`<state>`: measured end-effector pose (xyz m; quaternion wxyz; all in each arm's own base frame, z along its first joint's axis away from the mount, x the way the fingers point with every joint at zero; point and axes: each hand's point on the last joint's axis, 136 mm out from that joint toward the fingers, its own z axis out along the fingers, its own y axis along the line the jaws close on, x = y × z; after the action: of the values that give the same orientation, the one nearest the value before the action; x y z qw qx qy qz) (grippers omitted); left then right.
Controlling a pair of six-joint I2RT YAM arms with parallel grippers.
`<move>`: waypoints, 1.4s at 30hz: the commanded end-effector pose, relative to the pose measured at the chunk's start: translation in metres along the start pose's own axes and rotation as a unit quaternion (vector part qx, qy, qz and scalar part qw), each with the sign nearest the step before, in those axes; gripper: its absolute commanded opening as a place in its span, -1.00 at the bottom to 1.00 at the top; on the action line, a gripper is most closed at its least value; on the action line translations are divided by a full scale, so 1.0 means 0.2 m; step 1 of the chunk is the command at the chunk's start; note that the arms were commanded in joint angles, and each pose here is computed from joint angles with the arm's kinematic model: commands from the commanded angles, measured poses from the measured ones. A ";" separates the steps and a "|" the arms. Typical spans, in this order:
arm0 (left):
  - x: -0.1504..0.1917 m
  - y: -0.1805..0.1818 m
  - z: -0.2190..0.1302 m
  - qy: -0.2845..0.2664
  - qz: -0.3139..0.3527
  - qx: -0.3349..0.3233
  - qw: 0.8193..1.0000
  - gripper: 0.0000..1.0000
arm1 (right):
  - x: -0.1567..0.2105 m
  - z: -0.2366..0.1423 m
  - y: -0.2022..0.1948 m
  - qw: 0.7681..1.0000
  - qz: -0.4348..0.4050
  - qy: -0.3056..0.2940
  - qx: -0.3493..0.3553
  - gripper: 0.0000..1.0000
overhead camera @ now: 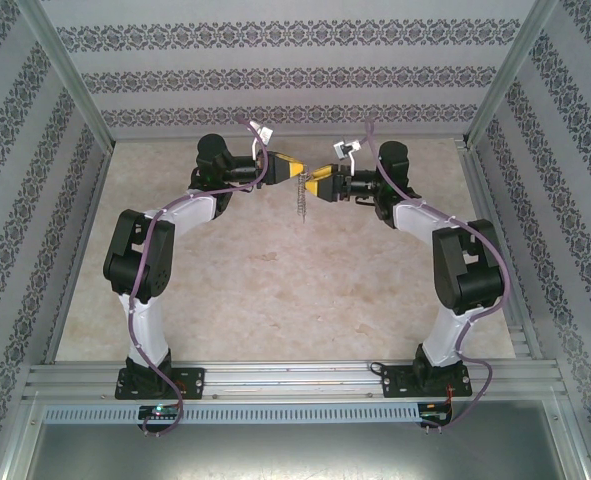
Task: Put the keys on the keyring
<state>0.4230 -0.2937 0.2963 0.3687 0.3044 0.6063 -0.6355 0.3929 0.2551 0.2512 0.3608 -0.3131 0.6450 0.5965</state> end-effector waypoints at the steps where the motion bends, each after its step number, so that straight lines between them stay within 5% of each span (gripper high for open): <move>1: -0.10 -0.13 0.03 -0.006 0.054 0.028 0.998 -1.00 | -0.01 0.01 0.04 0.999 -0.035 0.004 -0.023 0.05; 16: -0.12 -0.13 0.01 -0.023 0.072 0.005 0.997 -1.00 | 0.05 -0.02 0.01 1.000 -0.005 0.004 -0.008 -1.00; 33: -0.11 -0.13 0.00 -0.051 0.082 -0.003 0.995 -1.00 | 0.09 0.11 0.04 0.999 0.030 0.020 -0.028 -1.00; 42: -0.12 -0.16 0.00 -0.063 0.092 0.003 0.994 -1.00 | 0.05 0.02 0.00 0.999 0.034 0.002 -0.010 -1.00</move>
<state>0.4275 -0.2921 0.2912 0.4129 0.2880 0.5991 -0.6226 0.3869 0.2649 0.2399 0.3294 -0.2917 0.6574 0.6117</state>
